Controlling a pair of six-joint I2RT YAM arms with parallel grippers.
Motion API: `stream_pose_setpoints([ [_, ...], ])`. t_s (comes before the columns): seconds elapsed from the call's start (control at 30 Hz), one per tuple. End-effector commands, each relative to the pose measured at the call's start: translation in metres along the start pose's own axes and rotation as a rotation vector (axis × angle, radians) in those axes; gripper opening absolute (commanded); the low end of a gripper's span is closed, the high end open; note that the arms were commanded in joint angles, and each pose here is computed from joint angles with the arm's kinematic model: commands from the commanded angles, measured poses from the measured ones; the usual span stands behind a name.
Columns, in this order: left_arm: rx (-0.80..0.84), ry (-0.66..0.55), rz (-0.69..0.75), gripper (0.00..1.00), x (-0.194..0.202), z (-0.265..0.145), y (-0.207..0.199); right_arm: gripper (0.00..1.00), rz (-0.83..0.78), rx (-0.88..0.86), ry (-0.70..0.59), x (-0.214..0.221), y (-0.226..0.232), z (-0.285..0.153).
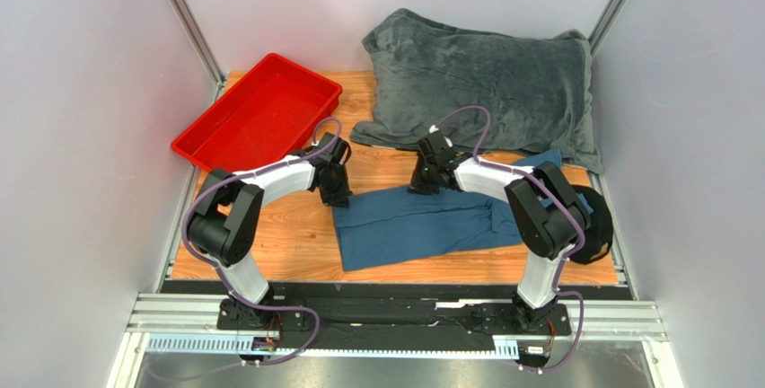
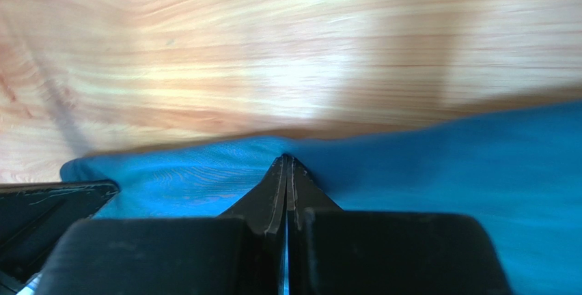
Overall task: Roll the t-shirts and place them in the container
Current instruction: Roll the T-shirt to the center of the board.
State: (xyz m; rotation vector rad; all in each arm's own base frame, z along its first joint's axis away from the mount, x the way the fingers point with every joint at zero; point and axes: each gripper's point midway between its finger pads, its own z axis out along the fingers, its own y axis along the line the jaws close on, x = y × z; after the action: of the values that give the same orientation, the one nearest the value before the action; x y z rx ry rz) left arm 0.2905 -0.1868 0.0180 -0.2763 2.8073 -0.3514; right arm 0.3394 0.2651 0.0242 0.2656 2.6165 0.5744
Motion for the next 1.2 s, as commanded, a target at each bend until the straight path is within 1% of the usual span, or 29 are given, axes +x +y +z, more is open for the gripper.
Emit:
stream_pose_setpoints([
  [0.0, -0.082, -0.018, 0.000, 0.00, -0.005, -0.002, 0.019, 0.00, 0.015, 0.041, -0.060, -0.022, -0.033, -0.014],
  [0.17, -0.062, -0.037, 0.005, 0.00, -0.010, -0.008, 0.016, 0.00, 0.065, 0.046, -0.077, -0.035, -0.062, -0.026],
  [0.23, -0.032, -0.060, 0.002, 0.00, -0.017, -0.014, 0.012, 0.00, 0.061, 0.034, -0.091, -0.039, -0.060, -0.035],
  [0.27, 0.003, -0.066, 0.008, 0.02, -0.020, -0.018, 0.006, 0.00, 0.048, 0.021, -0.093, -0.041, -0.055, -0.038],
  [0.3, 0.037, -0.090, 0.013, 0.08, -0.025, -0.028, 0.000, 0.00, 0.042, 0.012, -0.099, -0.042, -0.050, -0.043],
  [0.37, 0.054, -0.126, 0.022, 0.15, -0.034, -0.040, 0.000, 0.00, 0.016, 0.010, -0.100, -0.040, -0.040, -0.052],
  [0.4, 0.072, -0.162, 0.023, 0.26, -0.040, -0.054, -0.002, 0.00, 0.003, 0.001, -0.119, -0.042, -0.033, -0.060],
  [0.47, 0.076, -0.184, 0.009, 0.31, -0.044, -0.064, 0.007, 0.00, -0.032, 0.015, -0.118, -0.032, -0.024, -0.069],
  [0.5, 0.096, -0.200, 0.002, 0.32, -0.045, -0.072, 0.008, 0.02, -0.043, 0.001, -0.117, -0.029, -0.017, -0.074],
  [0.53, 0.096, -0.192, -0.019, 0.34, -0.043, -0.071, 0.017, 0.04, -0.056, 0.007, -0.139, -0.028, -0.012, -0.082],
  [0.6, 0.144, -0.175, -0.027, 0.39, -0.037, -0.073, 0.017, 0.11, -0.120, -0.010, -0.144, -0.010, 0.012, -0.089],
  [0.63, 0.153, -0.167, -0.033, 0.41, -0.033, -0.069, 0.021, 0.11, -0.145, 0.001, -0.132, 0.000, 0.018, -0.092],
  [0.67, 0.170, -0.166, -0.028, 0.45, -0.030, -0.069, 0.020, 0.13, -0.202, -0.003, -0.125, 0.019, 0.033, -0.094],
  [0.7, 0.202, -0.156, -0.022, 0.46, -0.027, -0.068, 0.016, 0.18, -0.228, -0.004, -0.118, 0.029, 0.041, -0.095],
  [0.73, 0.220, -0.148, -0.022, 0.48, -0.023, -0.064, 0.015, 0.19, -0.243, -0.008, -0.114, 0.037, 0.053, -0.098],
  [0.77, 0.233, -0.136, -0.021, 0.49, -0.020, -0.061, 0.014, 0.20, -0.300, -0.010, -0.094, 0.060, 0.066, -0.096],
  [0.8, 0.257, -0.103, -0.020, 0.50, -0.015, -0.058, 0.010, 0.23, -0.327, -0.007, -0.083, 0.072, 0.073, -0.095],
  [0.83, 0.273, -0.100, -0.018, 0.51, -0.014, -0.055, 0.008, 0.25, -0.353, -0.010, -0.077, 0.080, 0.085, -0.099],
  [0.87, 0.285, -0.092, -0.017, 0.51, -0.012, -0.053, 0.007, 0.27, -0.419, 0.007, -0.064, 0.104, 0.095, -0.093],
  [0.9, 0.290, -0.084, -0.019, 0.52, -0.011, -0.051, 0.006, 0.32, -0.456, 0.019, -0.054, 0.116, 0.099, -0.093],
  [0.93, 0.302, -0.092, -0.020, 0.52, -0.011, -0.050, 0.005, 0.33, -0.480, 0.017, -0.053, 0.122, 0.113, -0.097],
  [0.97, 0.306, -0.089, -0.023, 0.53, -0.010, -0.049, 0.005, 0.33, -0.544, 0.049, -0.038, 0.144, 0.115, -0.089],
  [1.03, 0.306, -0.088, -0.027, 0.53, -0.010, -0.047, 0.006, 0.38, -0.599, 0.078, -0.025, 0.162, 0.120, -0.087],
  [1.07, 0.304, -0.085, -0.028, 0.53, -0.010, -0.046, 0.007, 0.39, -0.620, 0.059, -0.030, 0.172, 0.134, -0.091],
  [1.13, 0.293, -0.080, -0.032, 0.53, -0.009, -0.043, 0.009, 0.40, -0.659, 0.088, -0.002, 0.189, 0.134, -0.081],
  [1.17, 0.289, -0.076, -0.037, 0.53, -0.008, -0.042, 0.010, 0.41, -0.666, 0.074, -0.005, 0.195, 0.144, -0.084],
])
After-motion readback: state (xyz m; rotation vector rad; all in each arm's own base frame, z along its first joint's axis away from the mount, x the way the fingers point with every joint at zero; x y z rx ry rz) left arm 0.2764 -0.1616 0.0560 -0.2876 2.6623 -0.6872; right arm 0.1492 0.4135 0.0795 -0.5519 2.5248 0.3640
